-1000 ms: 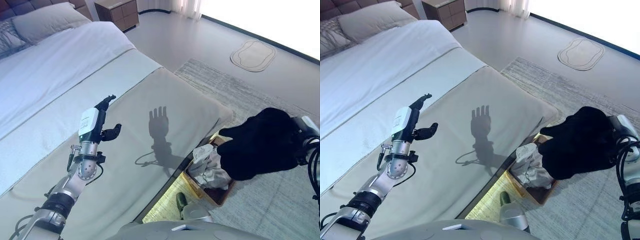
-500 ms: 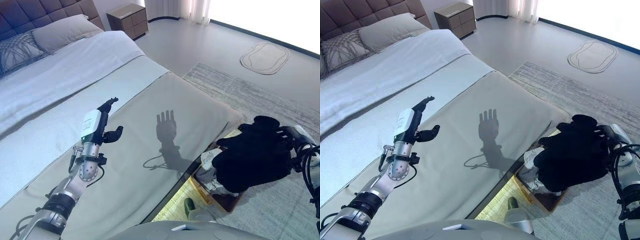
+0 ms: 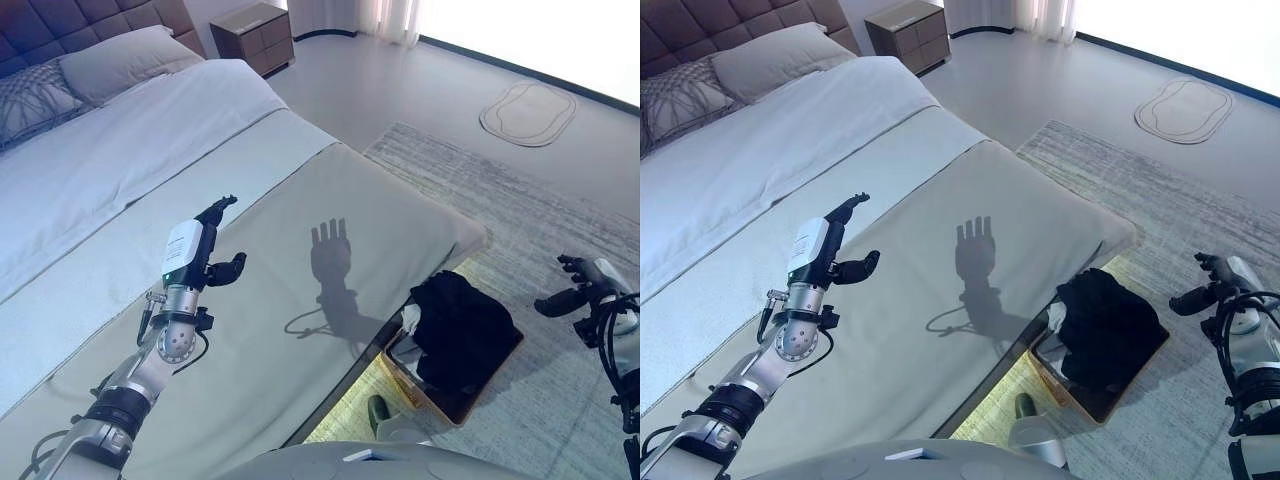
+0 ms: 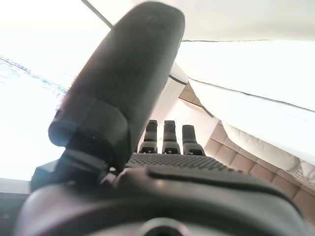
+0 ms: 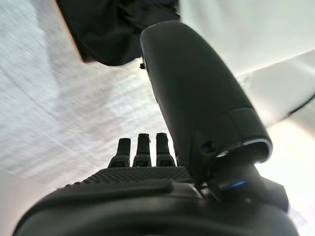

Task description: Pick up the clothes from the bed and place them into the basket

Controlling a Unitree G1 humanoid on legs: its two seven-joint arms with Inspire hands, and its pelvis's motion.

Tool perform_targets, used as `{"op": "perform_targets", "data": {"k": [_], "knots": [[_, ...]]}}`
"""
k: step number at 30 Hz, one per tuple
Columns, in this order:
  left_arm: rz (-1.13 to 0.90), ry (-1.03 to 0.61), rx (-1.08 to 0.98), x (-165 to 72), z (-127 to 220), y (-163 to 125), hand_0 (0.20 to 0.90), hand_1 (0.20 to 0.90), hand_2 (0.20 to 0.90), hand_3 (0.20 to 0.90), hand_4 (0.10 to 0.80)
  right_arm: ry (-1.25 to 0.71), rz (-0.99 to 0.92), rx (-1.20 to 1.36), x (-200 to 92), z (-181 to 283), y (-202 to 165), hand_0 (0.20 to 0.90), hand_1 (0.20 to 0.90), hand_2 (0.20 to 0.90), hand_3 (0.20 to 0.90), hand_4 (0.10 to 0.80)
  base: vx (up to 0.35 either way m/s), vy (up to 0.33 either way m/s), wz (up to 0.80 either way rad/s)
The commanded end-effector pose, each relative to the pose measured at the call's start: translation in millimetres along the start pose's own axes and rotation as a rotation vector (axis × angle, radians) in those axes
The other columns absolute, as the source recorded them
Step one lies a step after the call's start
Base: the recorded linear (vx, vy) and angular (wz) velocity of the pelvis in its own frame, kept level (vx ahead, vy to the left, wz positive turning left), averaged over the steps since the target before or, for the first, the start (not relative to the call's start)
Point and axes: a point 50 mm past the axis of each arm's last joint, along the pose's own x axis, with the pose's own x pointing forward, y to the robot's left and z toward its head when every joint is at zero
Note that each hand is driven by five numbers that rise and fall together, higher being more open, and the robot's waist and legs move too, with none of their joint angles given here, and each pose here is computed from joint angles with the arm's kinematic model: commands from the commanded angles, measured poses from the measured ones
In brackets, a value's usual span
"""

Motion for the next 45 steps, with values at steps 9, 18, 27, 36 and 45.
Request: {"op": "perform_targets", "data": {"k": [9,18,27,36,45], "knots": [[0.15,-0.1,-0.011,28,14,31,0.9,0.9,0.9,0.9,0.8,-0.235,-0.204,0.032,-4,44,-44,0.9,0.9,0.9,0.9,0.8,0.019,0.011,-0.08],[0.143,-0.053,-0.032,21,9,21,0.9,0.9,0.9,0.9,0.8,-0.535,-0.231,0.038,-27,85,-22,0.9,0.9,0.9,0.9,0.8,-0.001,0.009,0.01],[0.001,0.099,-0.022,-11,-8,-24,0.9,0.9,0.9,0.9,0.8,-0.644,-0.164,0.116,-57,83,81,0.9,0.9,0.9,0.9,0.8,0.013,0.001,0.19],[-0.186,0.356,0.034,-59,-52,-44,0.9,0.9,0.9,0.9,0.8,-0.54,0.087,0.024,-65,52,145,0.9,0.9,0.9,0.9,0.8,0.069,0.021,0.17],[-0.257,0.509,0.027,-93,-72,-54,0.9,0.9,0.9,0.9,0.8,-0.533,0.133,-0.088,-69,39,164,0.9,0.9,0.9,0.9,0.8,0.061,0.003,0.08]]}}
